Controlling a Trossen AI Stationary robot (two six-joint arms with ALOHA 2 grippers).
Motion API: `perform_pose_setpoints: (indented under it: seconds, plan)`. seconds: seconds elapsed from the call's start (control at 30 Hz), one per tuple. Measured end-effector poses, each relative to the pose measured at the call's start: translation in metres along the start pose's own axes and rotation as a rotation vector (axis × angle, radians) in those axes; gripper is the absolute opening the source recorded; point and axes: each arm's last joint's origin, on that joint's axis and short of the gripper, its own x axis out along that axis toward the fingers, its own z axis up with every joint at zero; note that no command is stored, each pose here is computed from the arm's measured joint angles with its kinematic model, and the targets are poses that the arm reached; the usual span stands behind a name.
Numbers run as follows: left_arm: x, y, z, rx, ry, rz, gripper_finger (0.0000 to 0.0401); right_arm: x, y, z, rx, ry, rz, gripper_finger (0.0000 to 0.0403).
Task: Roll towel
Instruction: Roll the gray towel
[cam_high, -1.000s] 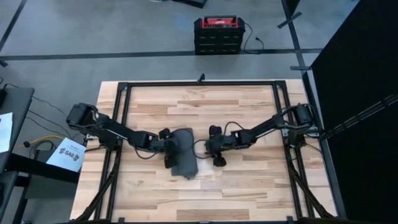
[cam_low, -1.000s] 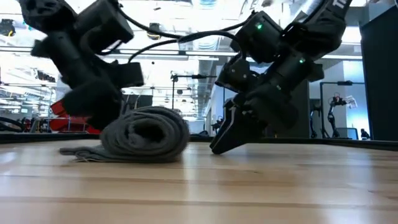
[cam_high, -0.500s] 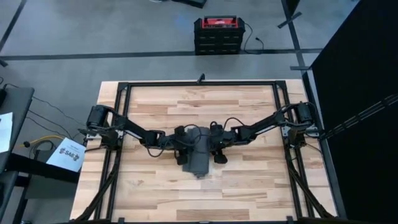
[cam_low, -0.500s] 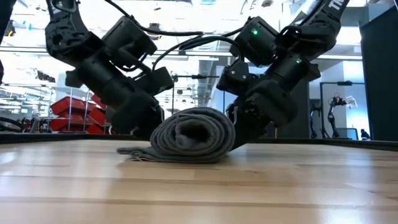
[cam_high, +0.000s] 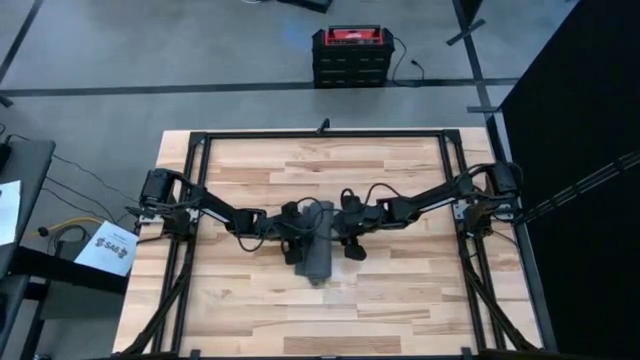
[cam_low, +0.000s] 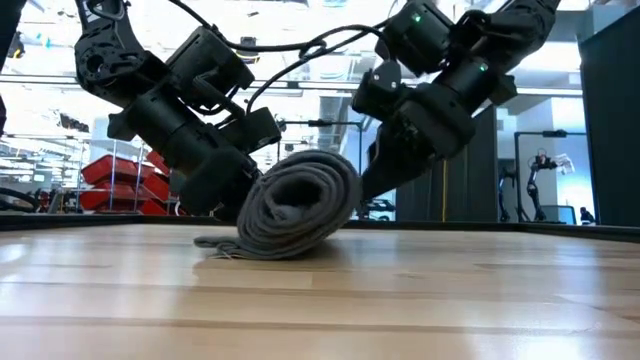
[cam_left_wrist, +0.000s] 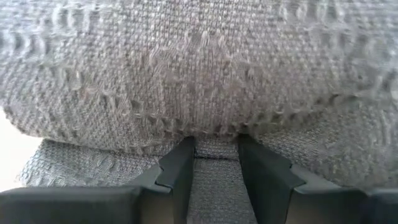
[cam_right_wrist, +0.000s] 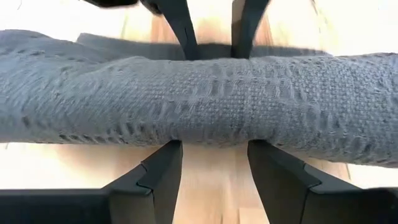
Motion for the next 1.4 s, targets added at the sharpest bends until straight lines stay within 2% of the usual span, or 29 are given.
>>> perform_pose_setpoints:
  seconds: [0.33,0.53,0.73,1.0,1.27,1.4]
  plan:
    - [0.0,0.0,0.0,-0.011,0.0,0.0,0.0118,0.0,0.002,-0.029,0.099,0.174,-0.034,0.0171]
    - [0.0,0.0,0.0,-0.008,-0.008,0.0,0.0118,0.014,0.006,-0.036,0.096,0.061,-0.014,0.0171]
    - [0.0,0.0,0.0,-0.029,-0.01,-0.001,0.0118,0.03,0.007,-0.027,0.033,0.027,-0.007,0.0171]
    - [0.0,0.0,0.0,-0.031,-0.01,-0.001,0.0118,0.018,0.007,0.001,-0.034,-0.072,-0.001,0.0171]
    - [-0.002,0.0,0.002,-0.045,-0.012,-0.002,0.0118,0.016,0.007,0.001,-0.027,-0.072,-0.003,0.0171]
    - [-0.016,0.002,0.009,-0.066,-0.01,-0.003,0.0118,0.016,0.007,0.001,-0.012,-0.067,-0.004,0.0171]
